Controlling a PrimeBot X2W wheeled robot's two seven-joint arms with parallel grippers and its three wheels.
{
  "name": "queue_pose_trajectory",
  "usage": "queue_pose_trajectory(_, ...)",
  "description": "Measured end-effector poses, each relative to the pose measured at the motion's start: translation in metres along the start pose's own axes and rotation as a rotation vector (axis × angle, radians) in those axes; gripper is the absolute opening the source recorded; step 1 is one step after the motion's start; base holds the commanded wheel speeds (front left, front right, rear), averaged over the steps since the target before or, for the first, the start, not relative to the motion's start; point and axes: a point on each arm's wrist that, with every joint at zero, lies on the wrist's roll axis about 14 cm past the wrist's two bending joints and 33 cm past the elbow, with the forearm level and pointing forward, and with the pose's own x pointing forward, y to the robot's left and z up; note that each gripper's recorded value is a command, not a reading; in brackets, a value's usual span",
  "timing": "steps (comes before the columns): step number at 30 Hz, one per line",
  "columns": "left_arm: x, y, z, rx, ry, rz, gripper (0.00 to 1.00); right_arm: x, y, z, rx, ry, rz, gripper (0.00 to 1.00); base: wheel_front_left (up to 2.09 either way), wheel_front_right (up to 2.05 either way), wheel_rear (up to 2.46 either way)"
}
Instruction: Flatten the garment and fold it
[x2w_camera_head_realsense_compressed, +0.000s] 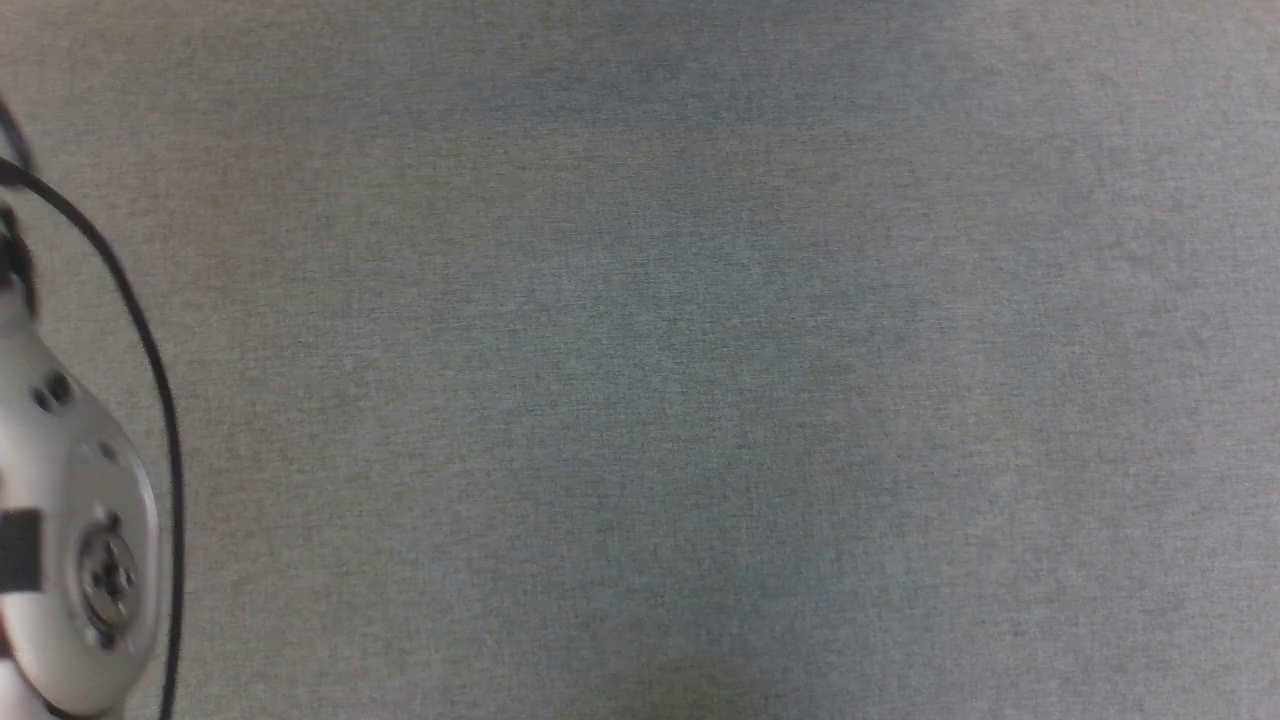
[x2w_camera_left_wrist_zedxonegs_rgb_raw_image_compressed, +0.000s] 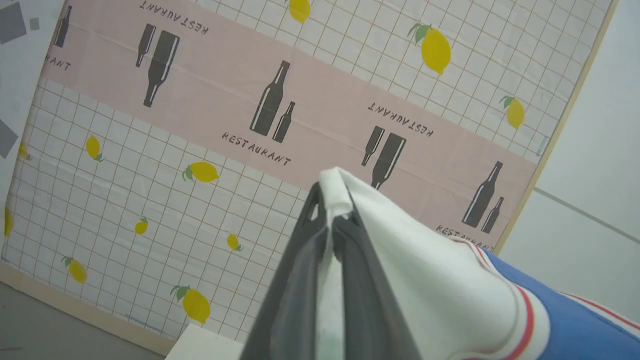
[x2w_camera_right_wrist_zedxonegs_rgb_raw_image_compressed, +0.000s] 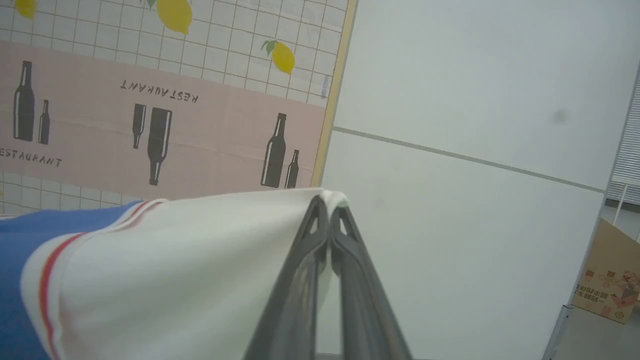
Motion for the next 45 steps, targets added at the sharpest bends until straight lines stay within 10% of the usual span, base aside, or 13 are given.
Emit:
queue_pose_trajectory(16,-0.188,0.057,-0.153,0.106,0.763,0.017,0.0,-0.154,0.045,-0.169,0.182,0.507,0.153,0.0,0.0,0.0,0.0)
queue_pose_trajectory(32,-0.429,0.063,-0.126,-0.14,1.181,0.28,0.0,-0.379,0.003,-0.183,0.236,0.944,0.042,0.0,0.0,0.0,0.0)
queue_pose_trajectory(45,-0.522,0.067,-0.106,-0.206,1.275,0.443,0.0,-0.511,-0.026,-0.195,0.311,1.299,-0.159,0.0,0.0,0.0,0.0)
